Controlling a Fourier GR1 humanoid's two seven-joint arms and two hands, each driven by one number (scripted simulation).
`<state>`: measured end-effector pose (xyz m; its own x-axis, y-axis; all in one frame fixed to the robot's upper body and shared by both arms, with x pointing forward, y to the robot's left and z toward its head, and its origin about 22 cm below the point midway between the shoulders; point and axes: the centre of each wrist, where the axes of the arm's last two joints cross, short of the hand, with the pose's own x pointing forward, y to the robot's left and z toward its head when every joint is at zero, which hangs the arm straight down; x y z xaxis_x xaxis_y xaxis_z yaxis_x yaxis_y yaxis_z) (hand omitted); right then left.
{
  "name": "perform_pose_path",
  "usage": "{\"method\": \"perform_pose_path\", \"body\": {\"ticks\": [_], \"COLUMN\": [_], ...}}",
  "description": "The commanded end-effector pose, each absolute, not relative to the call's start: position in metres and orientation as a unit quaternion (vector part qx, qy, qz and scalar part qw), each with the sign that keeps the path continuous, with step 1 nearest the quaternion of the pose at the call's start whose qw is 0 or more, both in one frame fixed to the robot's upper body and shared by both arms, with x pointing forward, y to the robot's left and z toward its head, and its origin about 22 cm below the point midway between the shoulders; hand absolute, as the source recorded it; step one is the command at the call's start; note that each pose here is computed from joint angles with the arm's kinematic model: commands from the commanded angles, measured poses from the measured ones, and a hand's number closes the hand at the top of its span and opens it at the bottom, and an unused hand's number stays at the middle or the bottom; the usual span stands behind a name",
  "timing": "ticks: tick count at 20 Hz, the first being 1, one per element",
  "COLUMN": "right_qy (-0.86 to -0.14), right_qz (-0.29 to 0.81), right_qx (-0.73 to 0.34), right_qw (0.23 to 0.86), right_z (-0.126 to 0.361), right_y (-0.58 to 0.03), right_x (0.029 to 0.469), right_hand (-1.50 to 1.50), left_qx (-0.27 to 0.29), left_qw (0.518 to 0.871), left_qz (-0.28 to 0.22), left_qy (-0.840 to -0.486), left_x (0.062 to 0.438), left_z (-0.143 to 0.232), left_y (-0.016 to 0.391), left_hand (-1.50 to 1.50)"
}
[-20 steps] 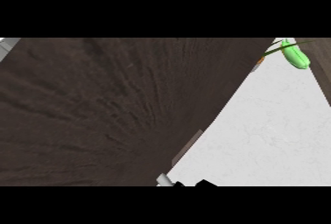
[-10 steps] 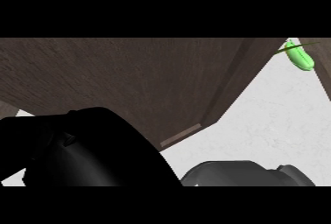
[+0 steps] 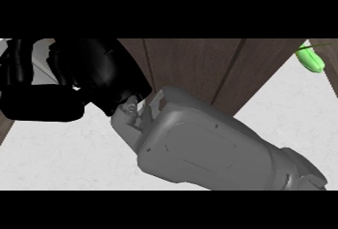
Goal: Pick up the wine, place it into the cabinet and close the cabinet
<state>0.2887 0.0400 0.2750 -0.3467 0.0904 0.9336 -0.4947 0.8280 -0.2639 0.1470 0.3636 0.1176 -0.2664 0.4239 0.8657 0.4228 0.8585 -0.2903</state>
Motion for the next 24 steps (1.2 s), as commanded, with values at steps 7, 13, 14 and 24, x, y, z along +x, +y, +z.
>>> {"method": "perform_pose_path", "body": {"ticks": [7, 13, 14, 24], "right_qy": [-0.767, -0.770, -0.771, -0.782], "right_qz": [0.228, 0.222, 0.225, 0.229], "right_qx": [0.050, 0.018, 0.017, -0.008], "right_qw": [0.598, 0.598, 0.595, 0.580], "right_z": [0.228, 0.218, 0.226, 0.194], "right_y": [0.012, -0.010, -0.019, -0.040], "right_x": [0.382, 0.399, 0.403, 0.409], "right_hand": [1.50, 1.50, 1.50, 1.50], "left_qx": [-0.267, -0.260, -0.259, -0.251], "left_qw": [0.543, 0.531, 0.534, 0.532], "left_qz": [-0.005, 0.003, 0.002, -0.003], "left_qy": [-0.796, -0.806, -0.805, -0.809], "left_x": [0.147, 0.152, 0.154, 0.160], "left_z": [0.131, 0.139, 0.139, 0.150], "left_y": [0.368, 0.371, 0.374, 0.369], "left_hand": [1.50, 1.50, 1.50, 1.50]}}
